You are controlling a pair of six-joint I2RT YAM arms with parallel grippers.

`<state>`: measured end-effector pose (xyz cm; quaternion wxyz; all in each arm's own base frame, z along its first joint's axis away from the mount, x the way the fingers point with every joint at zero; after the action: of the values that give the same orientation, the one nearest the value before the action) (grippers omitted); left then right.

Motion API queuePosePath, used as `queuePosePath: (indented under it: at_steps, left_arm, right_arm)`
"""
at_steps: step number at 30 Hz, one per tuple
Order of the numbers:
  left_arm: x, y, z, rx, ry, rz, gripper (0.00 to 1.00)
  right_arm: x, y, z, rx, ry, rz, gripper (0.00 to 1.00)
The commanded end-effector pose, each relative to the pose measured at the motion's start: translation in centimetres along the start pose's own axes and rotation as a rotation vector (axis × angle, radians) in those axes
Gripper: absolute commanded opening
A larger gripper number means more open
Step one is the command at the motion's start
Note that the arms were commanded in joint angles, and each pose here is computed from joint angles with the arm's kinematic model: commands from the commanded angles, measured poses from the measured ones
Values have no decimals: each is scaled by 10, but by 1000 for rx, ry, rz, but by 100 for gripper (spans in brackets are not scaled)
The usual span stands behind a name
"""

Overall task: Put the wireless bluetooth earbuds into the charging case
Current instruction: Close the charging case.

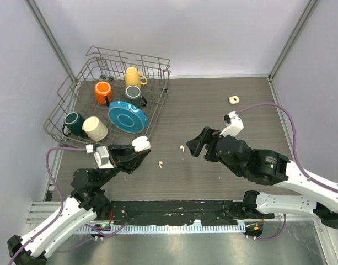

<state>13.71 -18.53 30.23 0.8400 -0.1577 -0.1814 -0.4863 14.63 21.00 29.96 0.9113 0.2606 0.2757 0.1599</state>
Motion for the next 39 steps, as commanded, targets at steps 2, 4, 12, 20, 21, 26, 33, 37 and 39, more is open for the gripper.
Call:
queuePosePath:
  at_steps: [2, 4, 12, 20, 21, 26, 33, 37, 39]
  left_arm:
    - [2, -6, 11, 6, -21, -29, 0]
    - [3, -8, 11, 4, -19, -42, 0]
    - [15, -15, 5, 39, 54, -128, 0]
    - [31, -15, -8, 44, 108, -184, 0]
    - [32, -15, -10, 43, 113, -186, 0]
    - [43, -13, -13, 48, 112, -201, 0]
    - [50, -10, -20, 42, 128, -208, 0]
    - [52, -10, -20, 42, 128, -205, 0]
    - [52, -9, -22, 40, 132, -204, 0]
  right_arm:
    - [-2, 7, 6, -26, 5, 11, 90]
    - [-1, 9, 8, -80, 7, 11, 90]
    - [28, 36, 37, -214, -38, -20, 90]
    - [45, 84, 65, -180, 20, 205, 90]
    - [48, 87, 63, -193, 36, 219, 90]
    - [65, 96, 47, -224, 111, 252, 90]
    - [79, 90, 31, -252, 168, 249, 90]
    - [80, 80, 21, -259, 196, 244, 90]
    - [81, 75, 13, -262, 220, 243, 90]
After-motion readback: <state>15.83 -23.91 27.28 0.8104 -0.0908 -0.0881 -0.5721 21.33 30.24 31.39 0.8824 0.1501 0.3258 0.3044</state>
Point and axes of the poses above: each gripper's point midway between its finger pads, its own x axis out along the fingers, its own y axis along the line the jaws close on, z = x × y, the point moved 3 cm from there along -x, back along the fingers
